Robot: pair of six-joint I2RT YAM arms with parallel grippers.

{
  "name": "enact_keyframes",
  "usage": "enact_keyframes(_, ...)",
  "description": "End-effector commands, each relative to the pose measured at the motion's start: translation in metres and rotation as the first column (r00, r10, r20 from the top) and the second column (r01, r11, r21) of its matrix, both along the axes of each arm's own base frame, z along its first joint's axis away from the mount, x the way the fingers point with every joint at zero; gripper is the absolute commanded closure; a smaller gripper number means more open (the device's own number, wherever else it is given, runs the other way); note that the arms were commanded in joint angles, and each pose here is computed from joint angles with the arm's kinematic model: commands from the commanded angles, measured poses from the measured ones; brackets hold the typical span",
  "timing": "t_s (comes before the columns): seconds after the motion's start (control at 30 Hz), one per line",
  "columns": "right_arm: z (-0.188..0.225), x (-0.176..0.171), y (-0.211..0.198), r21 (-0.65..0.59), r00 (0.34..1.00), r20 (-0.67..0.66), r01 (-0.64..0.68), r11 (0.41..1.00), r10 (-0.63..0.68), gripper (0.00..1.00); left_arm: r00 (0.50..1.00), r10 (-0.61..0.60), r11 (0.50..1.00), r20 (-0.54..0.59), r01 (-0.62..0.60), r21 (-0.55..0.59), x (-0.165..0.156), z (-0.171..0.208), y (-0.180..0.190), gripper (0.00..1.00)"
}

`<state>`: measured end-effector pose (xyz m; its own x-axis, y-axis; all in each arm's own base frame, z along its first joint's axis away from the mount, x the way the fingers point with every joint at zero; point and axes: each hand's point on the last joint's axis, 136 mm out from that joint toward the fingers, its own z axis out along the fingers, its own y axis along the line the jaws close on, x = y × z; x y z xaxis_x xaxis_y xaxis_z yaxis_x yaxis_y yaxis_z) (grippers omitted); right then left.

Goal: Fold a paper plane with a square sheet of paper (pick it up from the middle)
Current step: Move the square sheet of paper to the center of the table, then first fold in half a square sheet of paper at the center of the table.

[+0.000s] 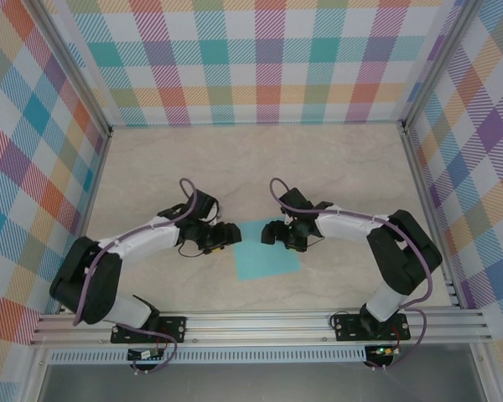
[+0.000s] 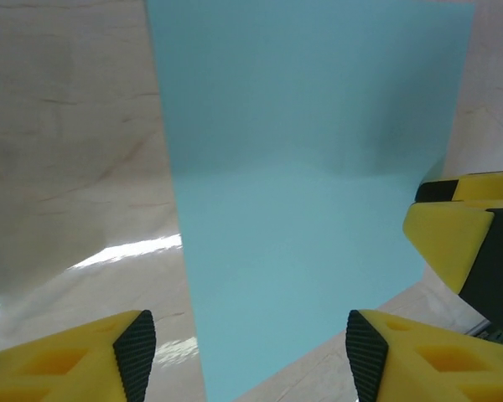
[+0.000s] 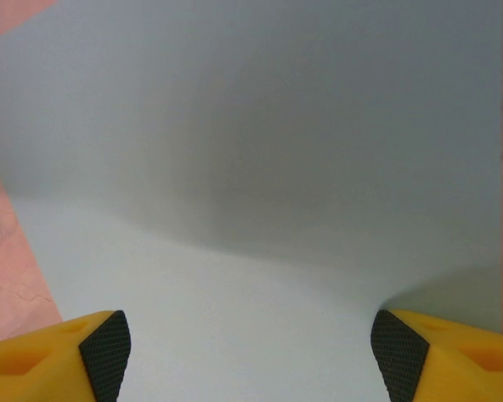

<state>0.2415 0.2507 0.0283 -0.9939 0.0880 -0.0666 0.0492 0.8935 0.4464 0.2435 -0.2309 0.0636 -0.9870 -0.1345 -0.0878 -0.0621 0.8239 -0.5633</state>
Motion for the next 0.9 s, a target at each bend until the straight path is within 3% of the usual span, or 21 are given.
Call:
enact_keyframes(0.0,-0.017,-0.017,-0.034,-0.082,0.99,-0.072,0.119,0.989,-0.125,0.21,0.999,-0.018,1.0,0.034,0.019,-0.02,0.016,0.006,-0.034,0.41)
enact_keyframes(0.2,-0.003,-0.022,-0.05,-0.004,0.979,-0.048,0.198,0.98,-0.198,0.22,0.998,-0.059,0.996,0.008,0.059,0.066,0.025,-0.016,-0.062,0.5)
enact_keyframes(0.37,0.019,-0.017,-0.048,0.139,0.986,-0.022,0.164,0.977,-0.162,0.21,0.996,-0.091,0.994,-0.007,0.091,0.06,0.026,-0.026,-0.08,0.55)
enact_keyframes(0.57,0.027,0.007,-0.059,0.185,0.987,0.002,0.16,0.97,-0.163,0.21,0.994,-0.102,0.99,-0.037,0.105,0.098,0.025,-0.04,-0.082,0.62)
enact_keyframes(0.87,0.026,0.056,-0.073,0.16,0.985,0.051,0.156,0.975,-0.166,0.23,0.994,-0.099,0.985,-0.049,0.105,0.14,0.023,-0.049,-0.077,0.63)
